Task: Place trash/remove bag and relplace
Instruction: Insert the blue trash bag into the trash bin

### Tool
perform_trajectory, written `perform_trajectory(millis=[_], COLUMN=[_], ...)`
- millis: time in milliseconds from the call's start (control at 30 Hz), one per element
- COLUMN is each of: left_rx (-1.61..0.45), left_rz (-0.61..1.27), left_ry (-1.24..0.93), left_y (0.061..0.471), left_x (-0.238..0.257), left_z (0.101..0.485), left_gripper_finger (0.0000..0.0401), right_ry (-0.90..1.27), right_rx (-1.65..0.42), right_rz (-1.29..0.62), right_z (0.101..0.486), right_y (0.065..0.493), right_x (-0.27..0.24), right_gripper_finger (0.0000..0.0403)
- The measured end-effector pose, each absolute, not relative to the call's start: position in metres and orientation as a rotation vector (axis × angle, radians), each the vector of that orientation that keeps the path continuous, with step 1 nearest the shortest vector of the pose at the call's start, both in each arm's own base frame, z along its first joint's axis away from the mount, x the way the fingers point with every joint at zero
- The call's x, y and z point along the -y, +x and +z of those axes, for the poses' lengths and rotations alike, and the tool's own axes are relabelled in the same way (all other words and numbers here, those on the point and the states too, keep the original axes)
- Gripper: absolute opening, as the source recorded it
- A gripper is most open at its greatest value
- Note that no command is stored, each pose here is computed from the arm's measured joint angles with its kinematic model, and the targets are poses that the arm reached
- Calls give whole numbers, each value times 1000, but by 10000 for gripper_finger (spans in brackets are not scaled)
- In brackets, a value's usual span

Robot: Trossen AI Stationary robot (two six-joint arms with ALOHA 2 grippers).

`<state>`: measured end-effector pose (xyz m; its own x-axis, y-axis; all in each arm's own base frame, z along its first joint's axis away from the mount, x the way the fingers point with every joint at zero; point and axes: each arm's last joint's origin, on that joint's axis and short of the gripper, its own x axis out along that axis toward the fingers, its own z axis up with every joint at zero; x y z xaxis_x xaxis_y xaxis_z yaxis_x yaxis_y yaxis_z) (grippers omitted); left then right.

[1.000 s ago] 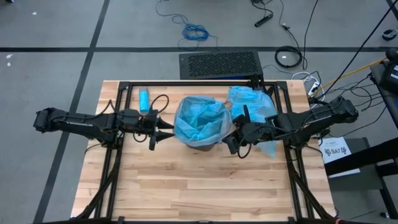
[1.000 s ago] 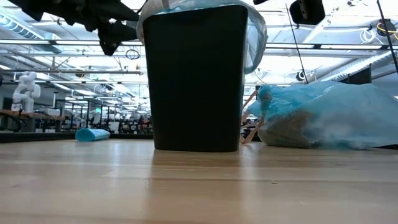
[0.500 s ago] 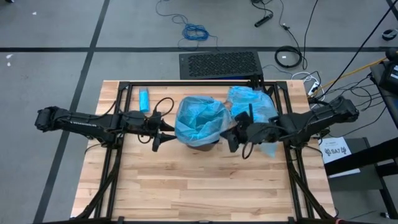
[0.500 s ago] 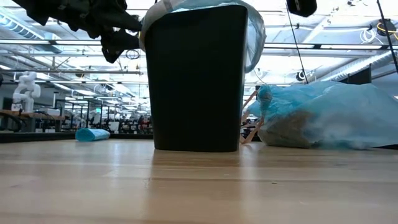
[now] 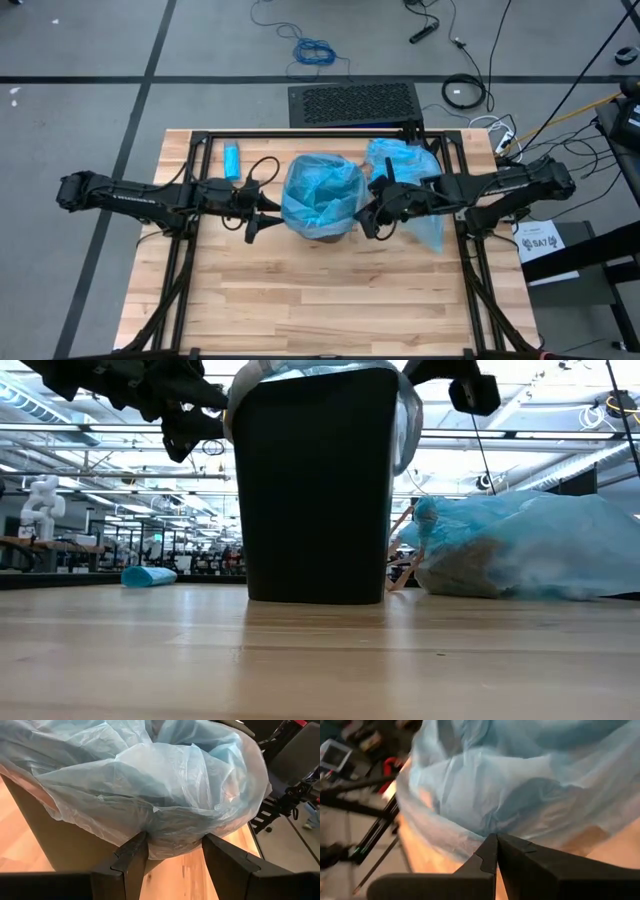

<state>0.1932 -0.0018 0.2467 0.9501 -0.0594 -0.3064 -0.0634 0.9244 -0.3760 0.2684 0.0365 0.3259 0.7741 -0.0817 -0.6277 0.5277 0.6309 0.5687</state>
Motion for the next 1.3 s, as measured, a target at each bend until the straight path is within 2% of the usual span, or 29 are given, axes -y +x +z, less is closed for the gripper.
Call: perform_trajectory(millis=[267, 467, 667, 1067, 1200, 1300], left_rx=[-319, -320, -344, -465, -514, -471], left_rz=[2, 2, 18, 106, 95, 91], left_ry=[-393, -393, -383, -338, -360, -430], left_y=[193, 193, 192, 194, 196, 198], left_x=[2, 2, 1, -1, 0, 0], left_z=[247, 247, 244, 216, 207, 210], left_gripper_finger=[191, 191, 191, 191, 191, 191], right_ry=[883, 869, 745, 636, 672, 699], right_rx=[-657, -741, -755, -847, -843, -808], right_rz=[-252, -294, -423, -494, -493, -495], right_z=[327, 308, 282, 241, 239, 248], right_y=[267, 278, 297, 317, 320, 314], right_x=[-52, -60, -60, -73, -76, -78], right_gripper_finger=[0, 0, 0, 0, 0, 0])
